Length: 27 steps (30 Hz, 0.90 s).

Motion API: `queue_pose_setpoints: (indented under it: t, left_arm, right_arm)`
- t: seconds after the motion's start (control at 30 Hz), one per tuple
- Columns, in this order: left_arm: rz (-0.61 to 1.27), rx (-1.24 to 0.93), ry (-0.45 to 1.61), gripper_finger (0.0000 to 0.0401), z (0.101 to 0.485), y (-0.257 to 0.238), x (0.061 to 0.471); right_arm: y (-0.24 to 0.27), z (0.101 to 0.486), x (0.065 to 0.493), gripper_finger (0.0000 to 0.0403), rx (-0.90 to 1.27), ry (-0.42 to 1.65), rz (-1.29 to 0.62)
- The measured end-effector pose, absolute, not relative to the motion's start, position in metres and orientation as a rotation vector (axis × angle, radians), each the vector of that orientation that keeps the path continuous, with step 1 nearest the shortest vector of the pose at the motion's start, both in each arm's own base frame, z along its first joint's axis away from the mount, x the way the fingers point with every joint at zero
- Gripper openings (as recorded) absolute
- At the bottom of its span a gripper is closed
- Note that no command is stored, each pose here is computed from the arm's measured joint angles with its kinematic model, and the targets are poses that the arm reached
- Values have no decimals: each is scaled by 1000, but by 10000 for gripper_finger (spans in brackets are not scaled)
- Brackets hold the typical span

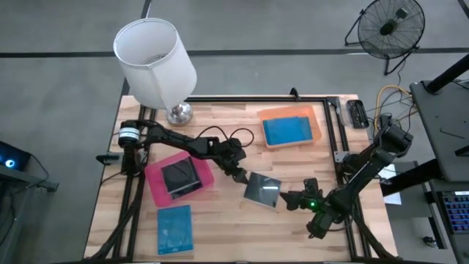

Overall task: Pick & place jewel cases by type
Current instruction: Put the black CD case into the pink bin

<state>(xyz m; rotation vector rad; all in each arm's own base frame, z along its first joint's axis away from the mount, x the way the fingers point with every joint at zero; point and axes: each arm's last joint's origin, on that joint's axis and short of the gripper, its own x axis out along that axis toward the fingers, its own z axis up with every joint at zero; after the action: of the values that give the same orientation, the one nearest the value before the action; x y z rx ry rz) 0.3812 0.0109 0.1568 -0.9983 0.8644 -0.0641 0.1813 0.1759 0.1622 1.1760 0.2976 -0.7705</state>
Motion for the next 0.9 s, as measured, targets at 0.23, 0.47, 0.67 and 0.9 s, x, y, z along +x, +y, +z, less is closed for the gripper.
queue_pose_setpoints:
  t: [0.23,0.47,0.67,0.9]
  left_arm:
    - [85,-1058,839,291,155,7,382]
    - [174,-1068,808,291,155,5,382]
    - [198,-1058,805,291,151,3,383]
    - [150,-1084,848,291,134,-2,387]
  right_arm:
    - [173,158,185,288,1165,298,-796]
    - [172,158,186,294,1152,294,-797]
    - [166,152,187,305,1156,317,-835]
    - [164,146,187,300,1200,313,-825]
